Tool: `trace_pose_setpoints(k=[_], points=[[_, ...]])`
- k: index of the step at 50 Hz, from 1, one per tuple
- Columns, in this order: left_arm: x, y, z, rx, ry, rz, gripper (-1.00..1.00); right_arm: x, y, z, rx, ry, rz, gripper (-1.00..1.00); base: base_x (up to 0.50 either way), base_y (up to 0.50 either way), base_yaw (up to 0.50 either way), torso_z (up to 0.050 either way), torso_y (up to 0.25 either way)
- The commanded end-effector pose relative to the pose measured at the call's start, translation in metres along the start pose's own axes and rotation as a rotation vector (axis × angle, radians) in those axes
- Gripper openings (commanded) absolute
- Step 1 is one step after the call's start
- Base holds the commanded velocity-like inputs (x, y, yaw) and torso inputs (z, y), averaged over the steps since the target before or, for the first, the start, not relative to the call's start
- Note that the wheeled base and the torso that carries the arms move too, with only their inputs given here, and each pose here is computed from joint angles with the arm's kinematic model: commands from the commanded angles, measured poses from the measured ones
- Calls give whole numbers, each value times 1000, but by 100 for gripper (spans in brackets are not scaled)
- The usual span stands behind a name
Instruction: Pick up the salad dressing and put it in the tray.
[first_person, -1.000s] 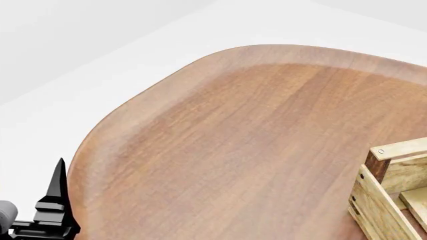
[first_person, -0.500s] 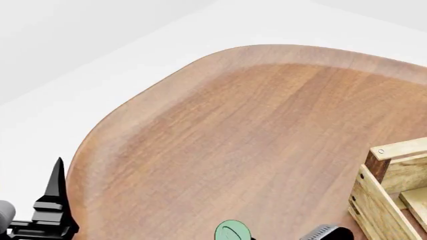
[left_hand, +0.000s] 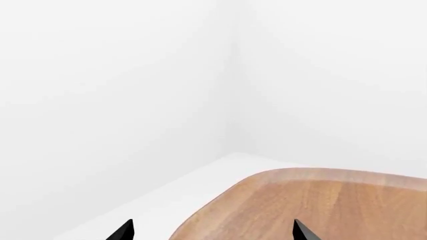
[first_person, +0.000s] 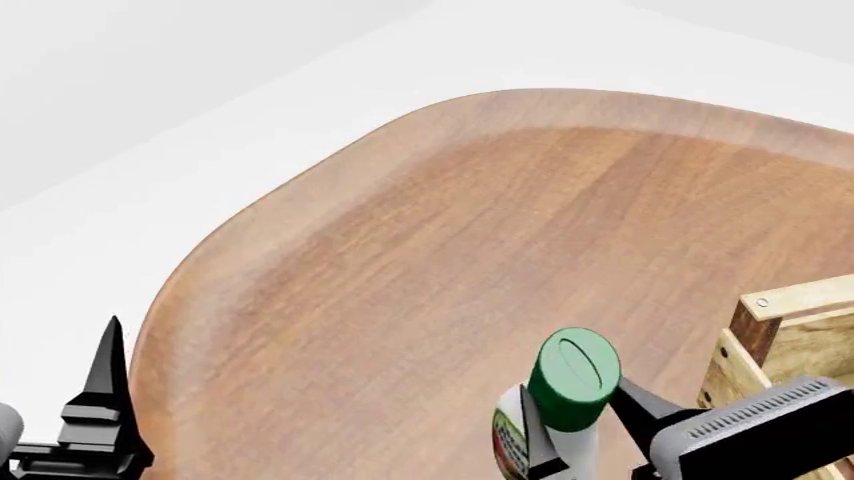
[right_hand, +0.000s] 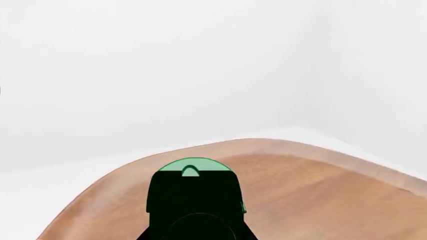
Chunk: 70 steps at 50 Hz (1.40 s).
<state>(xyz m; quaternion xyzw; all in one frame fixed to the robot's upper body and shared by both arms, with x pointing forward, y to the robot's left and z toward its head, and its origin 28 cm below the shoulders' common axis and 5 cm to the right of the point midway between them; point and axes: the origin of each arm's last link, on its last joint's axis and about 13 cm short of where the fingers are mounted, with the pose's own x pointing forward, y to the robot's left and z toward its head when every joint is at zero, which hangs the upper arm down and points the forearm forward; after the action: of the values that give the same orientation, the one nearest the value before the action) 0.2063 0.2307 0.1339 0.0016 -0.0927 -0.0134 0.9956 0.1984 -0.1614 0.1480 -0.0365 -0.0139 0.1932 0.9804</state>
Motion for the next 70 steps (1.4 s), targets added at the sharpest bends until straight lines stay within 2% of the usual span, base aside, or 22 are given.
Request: trace_pose_setpoints(k=[1, 12, 16, 17, 22, 30, 43, 48, 51, 62, 68, 70], points=[[0, 0, 1, -1, -2, 1, 100, -2, -16, 17, -40, -63, -120, -100, 0, 0, 0, 0, 0], [0, 1, 0, -1, 0, 2, 100, 2, -33, 21, -40, -58, -252, -100, 0, 0, 0, 0, 1], [0, 0, -1, -2, 0, 1, 100, 3, -41, 24, -13, -67, -333, -100, 0, 0, 0, 0, 0], [0, 0, -1, -1, 0, 1, 100, 5, -46, 24, 5, -74, -398, -100, 0, 0, 0, 0, 0], [0, 1, -1, 0, -1, 3, 100, 9, -58, 24, 47, -71, -531, -100, 0, 0, 0, 0, 0], [0, 1, -1, 1, 1, 3, 100, 9, -69, 25, 40, -73, -634, -100, 0, 0, 0, 0, 1], [0, 1, -1, 7, 1, 2, 100, 10, -93, 20, 80, -68, -828, -100, 0, 0, 0, 0, 0], [1, 1, 0, 9, 1, 1, 100, 9, -102, 23, 116, -93, -912, -100, 0, 0, 0, 0, 0], [1, 1, 0, 10, 0, 0, 100, 9, -109, 24, 83, -121, -1015, -100, 0, 0, 0, 0, 3], [1, 0, 0, 13, 1, -3, 100, 7, -130, 21, 154, -116, -1162, -100, 0, 0, 0, 0, 0], [1, 0, -1, 14, 3, -3, 100, 7, -141, 22, 164, -94, -1216, -100, 0, 0, 0, 0, 0], [1, 0, -1, 14, 4, -3, 100, 7, -145, 19, 140, -76, -1248, -100, 0, 0, 0, 0, 5]])
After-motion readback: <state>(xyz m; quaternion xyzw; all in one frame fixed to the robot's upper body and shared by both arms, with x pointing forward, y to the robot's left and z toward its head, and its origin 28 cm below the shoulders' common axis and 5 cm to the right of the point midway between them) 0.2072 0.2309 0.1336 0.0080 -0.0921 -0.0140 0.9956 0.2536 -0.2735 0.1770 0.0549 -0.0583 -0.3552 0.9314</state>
